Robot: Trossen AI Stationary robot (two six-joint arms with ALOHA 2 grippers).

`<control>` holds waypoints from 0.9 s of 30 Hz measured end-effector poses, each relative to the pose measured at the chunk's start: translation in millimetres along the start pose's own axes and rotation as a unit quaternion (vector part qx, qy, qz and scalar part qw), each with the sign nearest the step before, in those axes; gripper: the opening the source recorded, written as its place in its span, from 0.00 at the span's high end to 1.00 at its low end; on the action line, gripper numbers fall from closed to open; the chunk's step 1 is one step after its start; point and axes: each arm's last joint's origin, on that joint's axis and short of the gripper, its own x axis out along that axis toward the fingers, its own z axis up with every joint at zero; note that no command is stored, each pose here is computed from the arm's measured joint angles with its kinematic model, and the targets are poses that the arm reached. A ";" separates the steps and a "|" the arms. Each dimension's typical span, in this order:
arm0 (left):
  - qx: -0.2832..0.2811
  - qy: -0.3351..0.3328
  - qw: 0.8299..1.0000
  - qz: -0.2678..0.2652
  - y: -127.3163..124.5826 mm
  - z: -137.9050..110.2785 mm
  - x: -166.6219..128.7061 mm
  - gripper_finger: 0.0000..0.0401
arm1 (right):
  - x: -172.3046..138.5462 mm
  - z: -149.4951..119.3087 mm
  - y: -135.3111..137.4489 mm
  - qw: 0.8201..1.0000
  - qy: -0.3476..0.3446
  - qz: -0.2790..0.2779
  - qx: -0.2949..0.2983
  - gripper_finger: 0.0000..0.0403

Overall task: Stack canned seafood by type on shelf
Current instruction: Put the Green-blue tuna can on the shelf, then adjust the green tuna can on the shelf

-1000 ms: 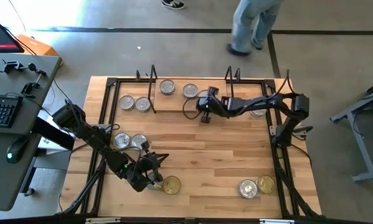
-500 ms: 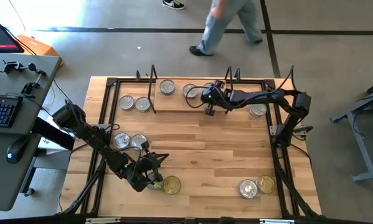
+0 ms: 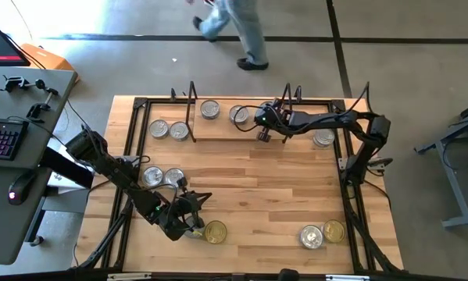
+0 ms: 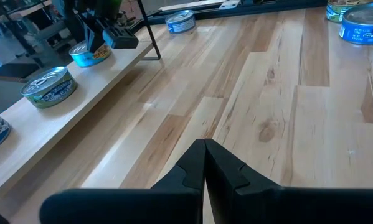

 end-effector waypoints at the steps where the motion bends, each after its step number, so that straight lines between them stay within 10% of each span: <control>1: 0.000 0.000 1.000 0.000 0.0 0.0 0.0 1.00 | 0.0 0.0 -0.1 1.000 0.000 0.000 0.000 1.00; 11: 0.000 0.000 1.000 0.000 0.0 0.0 0.0 1.00 | 0.2 0.0 -0.1 1.000 0.000 -0.002 0.011 0.98; 27: 0.000 0.000 1.000 0.000 -0.1 0.0 -0.1 1.00 | -15.8 10.5 2.9 0.999 -0.046 0.005 0.025 0.67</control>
